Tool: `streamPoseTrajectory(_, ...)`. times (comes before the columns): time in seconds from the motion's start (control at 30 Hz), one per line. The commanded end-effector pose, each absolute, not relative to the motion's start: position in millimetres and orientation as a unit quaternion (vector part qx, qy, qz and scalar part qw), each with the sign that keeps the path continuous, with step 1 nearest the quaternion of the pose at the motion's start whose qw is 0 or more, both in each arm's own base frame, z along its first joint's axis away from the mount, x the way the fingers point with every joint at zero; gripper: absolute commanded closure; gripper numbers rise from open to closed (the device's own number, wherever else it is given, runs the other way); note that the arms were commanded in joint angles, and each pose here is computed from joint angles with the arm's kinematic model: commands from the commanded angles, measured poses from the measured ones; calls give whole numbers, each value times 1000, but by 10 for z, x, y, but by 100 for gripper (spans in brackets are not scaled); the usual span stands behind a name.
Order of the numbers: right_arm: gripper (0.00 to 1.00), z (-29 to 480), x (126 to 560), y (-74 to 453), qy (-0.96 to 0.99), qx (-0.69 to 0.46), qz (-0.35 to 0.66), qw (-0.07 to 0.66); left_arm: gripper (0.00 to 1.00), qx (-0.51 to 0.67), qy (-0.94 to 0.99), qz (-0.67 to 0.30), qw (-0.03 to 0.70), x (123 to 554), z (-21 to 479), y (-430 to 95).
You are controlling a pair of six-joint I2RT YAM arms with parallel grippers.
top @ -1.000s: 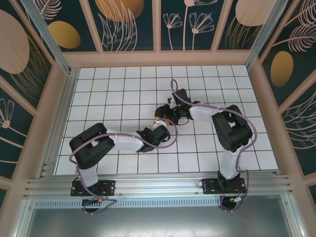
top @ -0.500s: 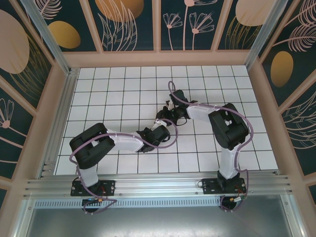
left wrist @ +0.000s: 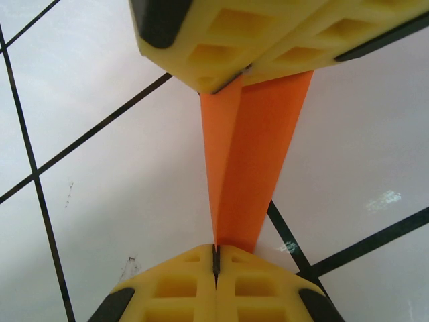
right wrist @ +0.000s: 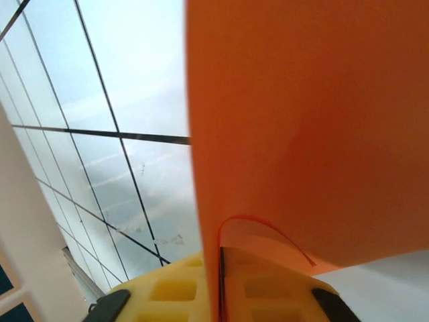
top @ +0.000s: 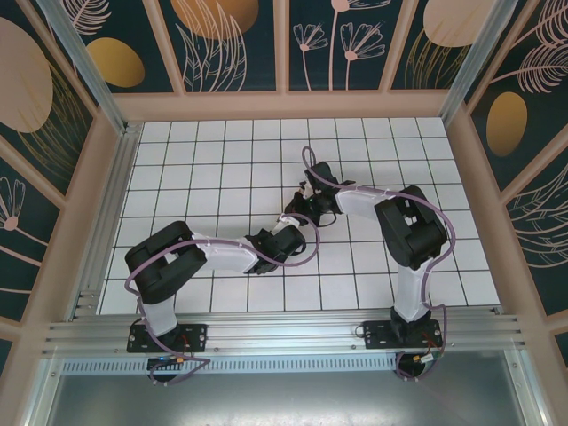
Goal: Fold a paper plane with a square sheet of paper (pick it up from the middle)
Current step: Fold the wing for the fifth time at the center of the table.
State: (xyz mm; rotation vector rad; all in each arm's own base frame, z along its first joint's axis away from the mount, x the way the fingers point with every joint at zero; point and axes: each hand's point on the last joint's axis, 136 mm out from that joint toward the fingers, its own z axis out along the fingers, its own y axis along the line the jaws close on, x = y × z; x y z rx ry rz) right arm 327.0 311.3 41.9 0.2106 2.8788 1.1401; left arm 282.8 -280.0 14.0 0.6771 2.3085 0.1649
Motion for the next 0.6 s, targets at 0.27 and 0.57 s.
streamPoseTrajectory(0.27, 80, 450, 3354, 2921, 944, 71, 318, 58, 100, 278, 903, 98, 312, 2706, -102, -2609)
streamPoseTrajectory(0.57, 88, 439, 3339, 2957, 940, 54, 331, 61, 93, 275, 905, 89, 312, 2698, -68, -2634)
